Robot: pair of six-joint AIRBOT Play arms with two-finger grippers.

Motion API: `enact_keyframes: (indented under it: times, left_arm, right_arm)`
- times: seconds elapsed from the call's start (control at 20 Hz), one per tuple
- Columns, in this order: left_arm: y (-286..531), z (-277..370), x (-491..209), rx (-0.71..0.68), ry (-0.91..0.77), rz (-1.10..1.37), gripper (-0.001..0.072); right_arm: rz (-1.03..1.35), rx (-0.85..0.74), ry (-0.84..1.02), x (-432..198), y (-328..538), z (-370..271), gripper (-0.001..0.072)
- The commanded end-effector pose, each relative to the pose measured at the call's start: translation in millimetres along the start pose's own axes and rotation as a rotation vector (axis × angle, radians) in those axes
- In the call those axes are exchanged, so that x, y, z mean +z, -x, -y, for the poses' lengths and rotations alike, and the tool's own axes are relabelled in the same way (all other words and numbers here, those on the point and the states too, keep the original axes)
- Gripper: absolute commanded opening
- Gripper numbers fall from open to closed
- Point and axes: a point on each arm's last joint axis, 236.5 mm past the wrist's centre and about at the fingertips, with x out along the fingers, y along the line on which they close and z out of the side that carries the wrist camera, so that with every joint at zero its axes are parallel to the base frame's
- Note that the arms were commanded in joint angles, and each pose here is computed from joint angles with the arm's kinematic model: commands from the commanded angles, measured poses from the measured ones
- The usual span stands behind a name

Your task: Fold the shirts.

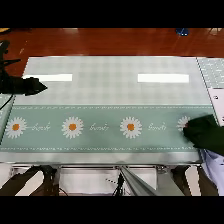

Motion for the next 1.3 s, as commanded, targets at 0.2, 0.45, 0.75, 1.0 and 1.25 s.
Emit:
enact_keyframes:
  times: [0.2, 0.45, 0.75, 1.0, 1.25]
  left_arm:
    - [-22, -19, 14, 0.026, -0.042, 0.025, 0.0024]
    - [-37, -32, 20, 0.041, -0.039, 0.03, 0.0024]
    - [-38, -37, 32, 0.063, -0.058, 0.08, 0.0024]
    - [-38, -38, 34, 0.066, -0.061, 0.087, 0.0024]
    - [-38, -27, 38, 0.03, -0.06, 0.101, 0.0476]
  right_arm:
    - [-0.102, -0.412, -0.229, -47, 27, 111, 0.0028]
    - [-0.189, -0.497, -0.357, -78, 34, 137, 0.0029]
    - [-0.175, -0.5, -0.467, -94, 39, 145, 0.037]
    - [0.039, -0.351, -0.389, -35, 21, 127, 0.0387]
    - [0.317, 0.269, 0.025, 75, 12, -41, 0.0387]
